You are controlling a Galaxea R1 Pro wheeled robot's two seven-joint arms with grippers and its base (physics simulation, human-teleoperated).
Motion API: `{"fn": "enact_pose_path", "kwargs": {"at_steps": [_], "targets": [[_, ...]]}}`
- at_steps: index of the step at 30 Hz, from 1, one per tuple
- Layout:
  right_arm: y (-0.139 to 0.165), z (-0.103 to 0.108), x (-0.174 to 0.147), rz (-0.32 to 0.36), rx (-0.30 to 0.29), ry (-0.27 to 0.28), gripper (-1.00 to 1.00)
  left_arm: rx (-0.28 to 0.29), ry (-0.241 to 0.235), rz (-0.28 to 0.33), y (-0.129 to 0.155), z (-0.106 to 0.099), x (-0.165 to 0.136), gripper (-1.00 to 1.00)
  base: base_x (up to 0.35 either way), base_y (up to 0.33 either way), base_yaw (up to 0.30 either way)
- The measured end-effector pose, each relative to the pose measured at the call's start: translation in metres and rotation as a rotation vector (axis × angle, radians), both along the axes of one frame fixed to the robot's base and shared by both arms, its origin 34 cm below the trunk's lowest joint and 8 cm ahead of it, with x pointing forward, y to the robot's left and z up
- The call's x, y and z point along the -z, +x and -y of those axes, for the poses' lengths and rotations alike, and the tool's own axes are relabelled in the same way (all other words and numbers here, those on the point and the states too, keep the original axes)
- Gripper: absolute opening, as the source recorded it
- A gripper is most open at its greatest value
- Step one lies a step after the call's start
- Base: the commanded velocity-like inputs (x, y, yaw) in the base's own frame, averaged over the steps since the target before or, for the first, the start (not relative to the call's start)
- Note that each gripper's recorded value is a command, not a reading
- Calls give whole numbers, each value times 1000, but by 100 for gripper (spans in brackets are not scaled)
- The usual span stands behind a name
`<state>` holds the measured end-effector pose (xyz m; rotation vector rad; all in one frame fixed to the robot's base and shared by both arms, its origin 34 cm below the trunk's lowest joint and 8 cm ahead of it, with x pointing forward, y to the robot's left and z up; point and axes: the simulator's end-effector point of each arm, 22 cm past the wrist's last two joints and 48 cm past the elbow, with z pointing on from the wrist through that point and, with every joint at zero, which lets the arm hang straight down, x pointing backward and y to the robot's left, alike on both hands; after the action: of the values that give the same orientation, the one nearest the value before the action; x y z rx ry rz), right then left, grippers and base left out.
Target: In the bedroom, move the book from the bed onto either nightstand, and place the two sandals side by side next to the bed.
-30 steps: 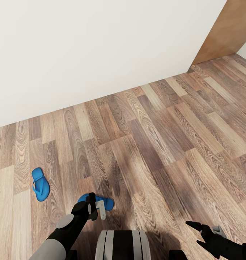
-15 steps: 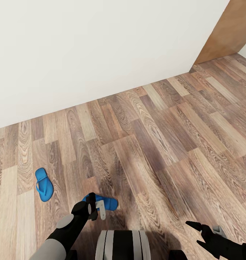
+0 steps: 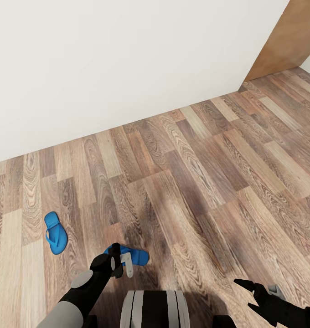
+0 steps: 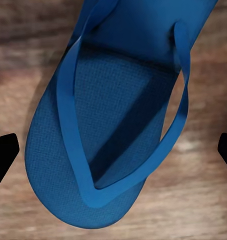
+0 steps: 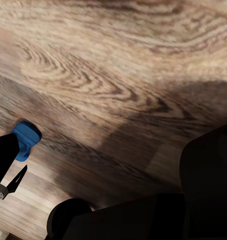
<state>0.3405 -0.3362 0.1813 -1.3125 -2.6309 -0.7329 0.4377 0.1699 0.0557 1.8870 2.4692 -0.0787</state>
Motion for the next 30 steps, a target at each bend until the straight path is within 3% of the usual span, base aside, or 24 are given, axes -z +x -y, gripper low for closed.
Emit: {"fn": "enact_pose_path", "kwargs": {"at_steps": [21, 30], "targets": [[0, 0, 0, 0, 0, 0, 100, 0, 1, 0, 0, 0, 0, 100, 0, 13, 0], [-11, 0, 10, -37, 0, 0, 100, -1, 1, -36, -16, 0, 14, 100, 0, 0, 0]]}}
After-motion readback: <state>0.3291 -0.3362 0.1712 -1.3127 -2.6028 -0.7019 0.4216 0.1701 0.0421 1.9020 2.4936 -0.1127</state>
